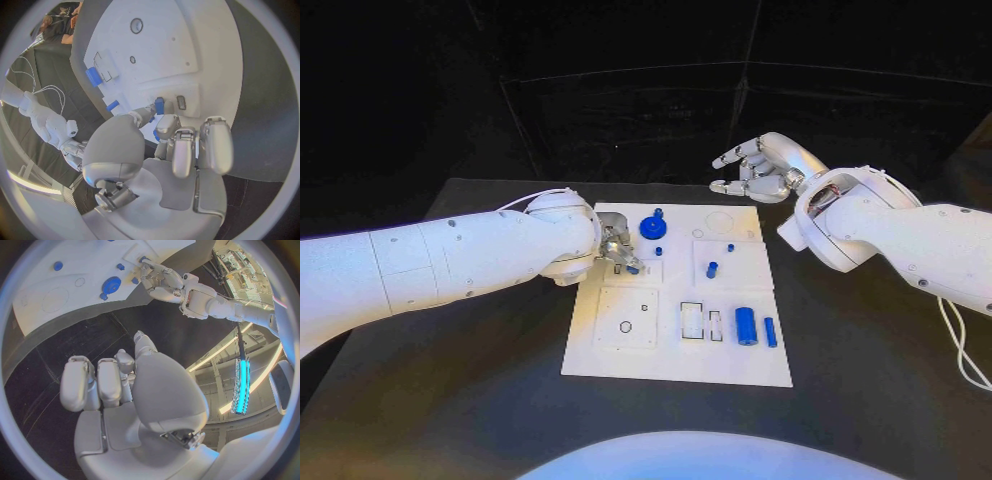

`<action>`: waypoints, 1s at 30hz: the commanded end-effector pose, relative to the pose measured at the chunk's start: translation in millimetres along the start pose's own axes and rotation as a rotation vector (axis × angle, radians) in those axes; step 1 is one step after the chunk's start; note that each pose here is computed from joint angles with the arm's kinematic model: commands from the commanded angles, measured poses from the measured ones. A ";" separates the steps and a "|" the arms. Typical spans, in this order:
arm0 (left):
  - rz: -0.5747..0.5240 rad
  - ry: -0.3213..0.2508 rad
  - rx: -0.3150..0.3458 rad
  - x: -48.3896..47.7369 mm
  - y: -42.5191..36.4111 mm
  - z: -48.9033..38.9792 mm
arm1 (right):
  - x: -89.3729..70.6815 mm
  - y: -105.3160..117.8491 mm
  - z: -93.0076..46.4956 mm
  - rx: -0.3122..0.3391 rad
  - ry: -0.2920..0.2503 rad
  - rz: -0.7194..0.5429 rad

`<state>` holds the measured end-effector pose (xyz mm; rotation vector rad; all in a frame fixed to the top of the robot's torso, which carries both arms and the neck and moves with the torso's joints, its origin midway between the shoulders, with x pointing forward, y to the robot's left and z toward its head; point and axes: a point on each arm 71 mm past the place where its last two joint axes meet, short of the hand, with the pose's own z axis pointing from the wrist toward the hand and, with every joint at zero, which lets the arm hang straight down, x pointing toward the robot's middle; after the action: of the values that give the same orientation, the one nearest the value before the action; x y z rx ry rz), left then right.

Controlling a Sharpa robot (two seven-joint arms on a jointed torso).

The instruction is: Assemble the parts on the task board

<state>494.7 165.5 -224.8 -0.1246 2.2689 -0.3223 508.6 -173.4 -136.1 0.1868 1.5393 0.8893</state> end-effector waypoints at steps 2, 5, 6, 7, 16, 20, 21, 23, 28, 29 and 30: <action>0.031 0.057 -0.007 6.9 -2.9 2.2 | 0.0 2.3 0.9 -0.011 0.004 -0.002; 0.025 0.066 -0.010 7.0 -3.8 3.6 | 0.3 2.5 1.1 -0.012 0.005 -0.002; 0.023 0.069 -0.013 6.9 -3.8 4.2 | 0.4 2.7 1.2 -0.013 0.006 -0.002; 0.021 0.071 -0.015 6.8 -3.8 4.7 | 0.6 2.9 1.3 -0.014 0.006 -0.002; 0.021 0.081 -0.028 5.5 -4.8 8.3 | 1.1 3.6 1.6 -0.018 0.007 -0.002; 0.024 0.083 -0.029 5.2 -6.7 9.7 | 1.5 3.9 2.0 -0.019 0.007 -0.001; 0.025 0.084 -0.029 5.1 -7.1 9.9 | 1.6 4.1 2.2 -0.019 0.007 -0.001; 0.025 0.083 -0.030 4.8 -7.4 10.4 | 1.8 4.2 2.3 -0.019 0.007 -0.001; 0.024 0.081 -0.036 3.5 -6.2 11.7 | 1.8 4.1 2.5 -0.019 0.007 -0.001; 0.023 0.080 -0.038 3.1 -5.7 12.0 | 1.8 4.1 2.5 -0.019 0.007 -0.001; 0.022 0.079 -0.040 2.7 -5.3 12.3 | 1.9 4.2 2.6 -0.019 0.007 -0.001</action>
<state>504.2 157.9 -229.4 -0.1164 2.3236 -0.2808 509.1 -169.7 -136.4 0.1808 1.5415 0.8964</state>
